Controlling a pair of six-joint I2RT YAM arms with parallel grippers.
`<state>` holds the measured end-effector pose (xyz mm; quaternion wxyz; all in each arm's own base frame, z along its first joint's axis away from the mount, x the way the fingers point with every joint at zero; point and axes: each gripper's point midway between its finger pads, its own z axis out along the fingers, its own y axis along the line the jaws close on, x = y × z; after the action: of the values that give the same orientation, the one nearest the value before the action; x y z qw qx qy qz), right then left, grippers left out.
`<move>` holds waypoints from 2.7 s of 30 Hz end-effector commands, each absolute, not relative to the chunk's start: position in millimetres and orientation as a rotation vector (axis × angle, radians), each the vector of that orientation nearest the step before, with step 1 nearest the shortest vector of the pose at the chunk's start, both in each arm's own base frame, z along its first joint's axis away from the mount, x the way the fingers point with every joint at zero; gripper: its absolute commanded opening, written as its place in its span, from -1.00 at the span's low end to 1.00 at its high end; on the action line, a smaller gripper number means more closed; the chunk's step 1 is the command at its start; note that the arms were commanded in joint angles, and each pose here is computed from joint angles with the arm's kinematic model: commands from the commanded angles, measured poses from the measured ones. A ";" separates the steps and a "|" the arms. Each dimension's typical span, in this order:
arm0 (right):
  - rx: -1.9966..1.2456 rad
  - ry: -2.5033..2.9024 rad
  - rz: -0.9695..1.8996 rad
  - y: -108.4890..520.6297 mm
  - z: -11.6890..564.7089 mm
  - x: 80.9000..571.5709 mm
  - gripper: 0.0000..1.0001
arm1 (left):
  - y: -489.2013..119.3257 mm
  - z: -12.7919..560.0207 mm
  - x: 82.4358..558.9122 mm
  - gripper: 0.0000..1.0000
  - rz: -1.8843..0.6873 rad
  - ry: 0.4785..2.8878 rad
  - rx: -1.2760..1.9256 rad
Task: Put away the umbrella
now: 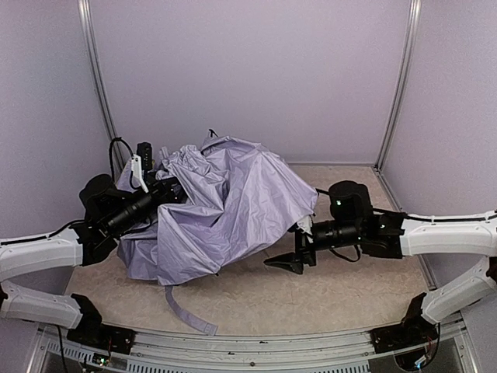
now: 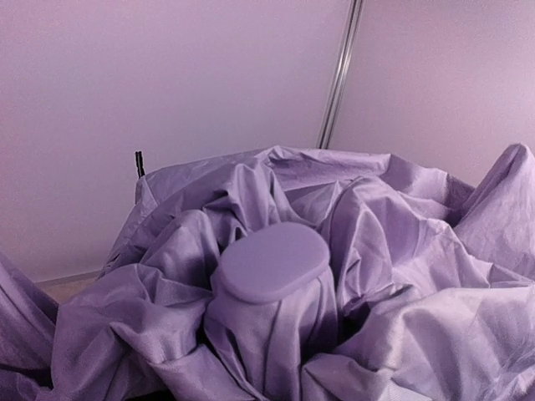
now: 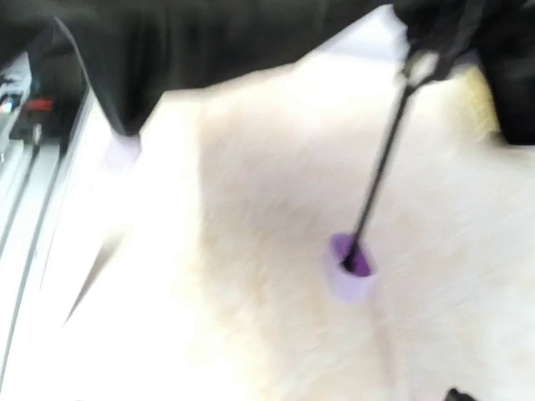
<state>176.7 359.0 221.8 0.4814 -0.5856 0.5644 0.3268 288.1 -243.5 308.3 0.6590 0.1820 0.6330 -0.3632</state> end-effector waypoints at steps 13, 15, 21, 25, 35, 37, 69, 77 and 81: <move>-1.256 1.166 0.671 297.3 356.6 160.2 1.00 | -276.7 348.4 213.0 -1.00 -0.924 1.193 0.622; -1.269 1.166 0.768 319.9 337.8 164.5 0.97 | -289.6 356.0 195.2 -1.00 -0.972 1.143 0.638; -1.365 1.056 1.016 395.0 319.3 153.0 1.00 | -330.4 356.4 159.6 -1.00 -1.102 1.056 0.715; -1.491 0.988 1.064 445.7 319.8 136.2 1.00 | -362.0 347.0 146.1 -1.00 -1.182 1.043 0.793; -1.471 0.916 1.125 439.2 326.0 114.5 0.54 | -380.3 332.3 146.6 -0.95 -1.173 1.055 0.836; -1.472 0.918 1.121 440.1 322.5 115.5 0.38 | -387.3 333.0 146.9 -0.90 -1.186 1.059 0.848; -1.132 1.364 0.127 352.9 305.0 274.4 -1.00 | -324.2 281.8 242.0 0.98 -0.903 1.311 0.713; -1.022 1.244 -0.187 336.5 377.7 320.1 -0.99 | -262.1 314.3 265.5 0.98 -0.798 1.301 0.514; -1.127 1.293 -0.153 351.6 329.2 320.1 -0.91 | -246.9 310.0 272.1 0.97 -0.763 1.345 0.455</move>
<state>315.2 341.5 356.0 0.6686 -0.4737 0.5707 -0.0531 262.5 -259.8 328.8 0.7048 0.2295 0.5643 -0.3634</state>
